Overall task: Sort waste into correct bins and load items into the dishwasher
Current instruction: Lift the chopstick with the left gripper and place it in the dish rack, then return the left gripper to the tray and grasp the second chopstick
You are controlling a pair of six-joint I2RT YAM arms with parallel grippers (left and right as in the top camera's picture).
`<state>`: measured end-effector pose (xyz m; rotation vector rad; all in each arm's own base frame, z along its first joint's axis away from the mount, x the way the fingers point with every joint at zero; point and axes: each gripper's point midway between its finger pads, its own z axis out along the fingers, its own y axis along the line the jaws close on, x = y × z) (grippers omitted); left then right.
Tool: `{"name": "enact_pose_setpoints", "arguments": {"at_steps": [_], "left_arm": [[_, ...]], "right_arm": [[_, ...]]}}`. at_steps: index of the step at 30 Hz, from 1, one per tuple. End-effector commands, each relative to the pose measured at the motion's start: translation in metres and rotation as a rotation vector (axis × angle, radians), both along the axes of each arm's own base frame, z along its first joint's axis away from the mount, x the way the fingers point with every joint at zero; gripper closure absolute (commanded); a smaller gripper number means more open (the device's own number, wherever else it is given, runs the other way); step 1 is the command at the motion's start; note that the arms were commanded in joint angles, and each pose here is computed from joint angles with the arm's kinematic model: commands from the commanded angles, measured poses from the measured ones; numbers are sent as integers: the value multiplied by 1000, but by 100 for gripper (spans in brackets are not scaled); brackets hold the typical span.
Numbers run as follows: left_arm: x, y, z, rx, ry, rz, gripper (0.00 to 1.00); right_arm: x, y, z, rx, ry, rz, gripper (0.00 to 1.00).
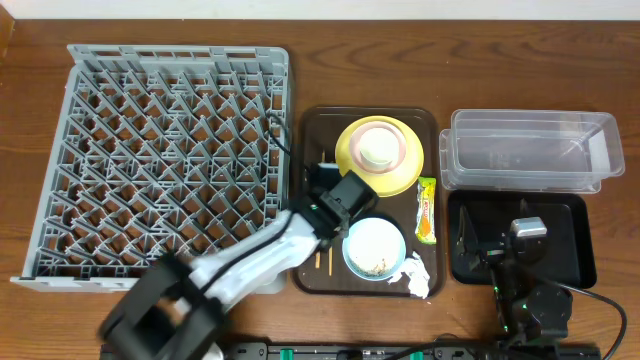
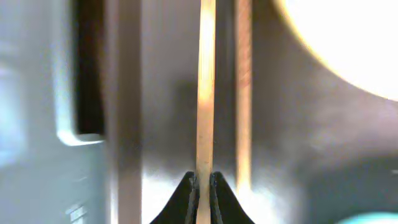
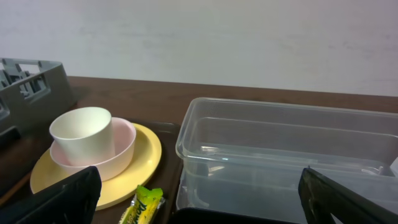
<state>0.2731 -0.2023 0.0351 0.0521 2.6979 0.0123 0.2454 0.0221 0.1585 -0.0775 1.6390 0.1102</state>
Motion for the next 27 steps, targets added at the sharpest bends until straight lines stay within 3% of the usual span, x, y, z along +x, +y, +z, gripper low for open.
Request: {"name": "enact_pose_setpoints", "arguments": {"at_steps": [1,6,12,20,27], "left_arm": [[9,-8,67,-112,-136,-38,92],[7,21,120,-150,-244,-7,92],[24,74,149,-81,-330,10,93],[43,99,113,-177,-159,-8,92],[50,111,75,-169,-41,35,93]], "right_arm": [[0,-2,-2,10,7,-9,1],[0,-2,-2,10,7,-9,1],[0,-2,-2,10,7,-9,1],[0,-2,-2,10,7,-9,1],[0,-2,-2,10,7,-9,1]]}}
